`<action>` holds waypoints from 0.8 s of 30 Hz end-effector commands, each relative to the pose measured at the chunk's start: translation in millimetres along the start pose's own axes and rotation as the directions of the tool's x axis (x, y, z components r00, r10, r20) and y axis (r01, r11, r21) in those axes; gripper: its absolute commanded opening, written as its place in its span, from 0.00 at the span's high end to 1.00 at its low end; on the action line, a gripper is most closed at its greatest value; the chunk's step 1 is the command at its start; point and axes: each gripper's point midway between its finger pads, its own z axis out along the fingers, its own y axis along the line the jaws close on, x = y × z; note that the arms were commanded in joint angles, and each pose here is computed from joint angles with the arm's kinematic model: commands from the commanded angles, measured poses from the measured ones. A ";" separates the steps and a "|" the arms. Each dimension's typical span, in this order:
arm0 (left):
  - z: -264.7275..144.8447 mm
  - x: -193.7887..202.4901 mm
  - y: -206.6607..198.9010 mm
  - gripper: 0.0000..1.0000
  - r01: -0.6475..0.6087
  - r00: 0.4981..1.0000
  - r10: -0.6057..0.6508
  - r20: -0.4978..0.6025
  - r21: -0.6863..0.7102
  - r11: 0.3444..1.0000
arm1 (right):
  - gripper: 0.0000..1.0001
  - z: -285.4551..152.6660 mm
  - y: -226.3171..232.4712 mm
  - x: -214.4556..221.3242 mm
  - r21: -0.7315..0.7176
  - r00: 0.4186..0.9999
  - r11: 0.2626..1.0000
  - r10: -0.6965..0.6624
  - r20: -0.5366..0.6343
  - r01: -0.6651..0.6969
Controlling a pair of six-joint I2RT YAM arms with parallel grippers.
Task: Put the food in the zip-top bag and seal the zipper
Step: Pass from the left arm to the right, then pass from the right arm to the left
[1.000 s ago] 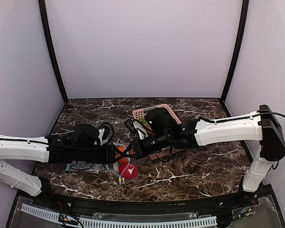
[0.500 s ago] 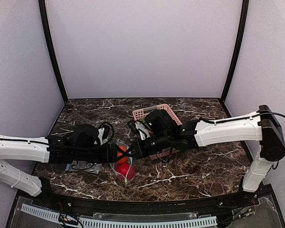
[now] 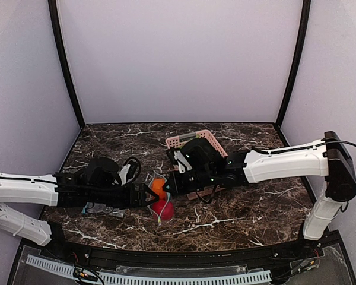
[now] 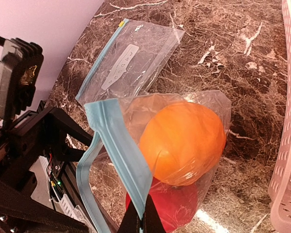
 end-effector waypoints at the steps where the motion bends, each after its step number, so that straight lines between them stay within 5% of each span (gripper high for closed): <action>1: 6.3 11.5 4.8 0.08 0.023 0.999 -0.023 -0.043 0.008 1.000 | 1.00 -12.5 8.9 -13.5 0.001 0.998 1.000 0.003 0.061 -0.003; 16: 30.1 27.7 25.7 0.13 0.009 0.992 -0.019 -0.127 -0.078 0.997 | 1.00 -11.8 18.4 -11.7 -0.008 0.998 1.000 -0.011 0.064 0.012; 24: 36.1 34.4 35.7 0.27 -0.002 0.988 -0.016 -0.156 -0.117 0.993 | 1.00 -10.7 26.5 -8.7 -0.020 0.998 1.000 -0.021 0.062 0.023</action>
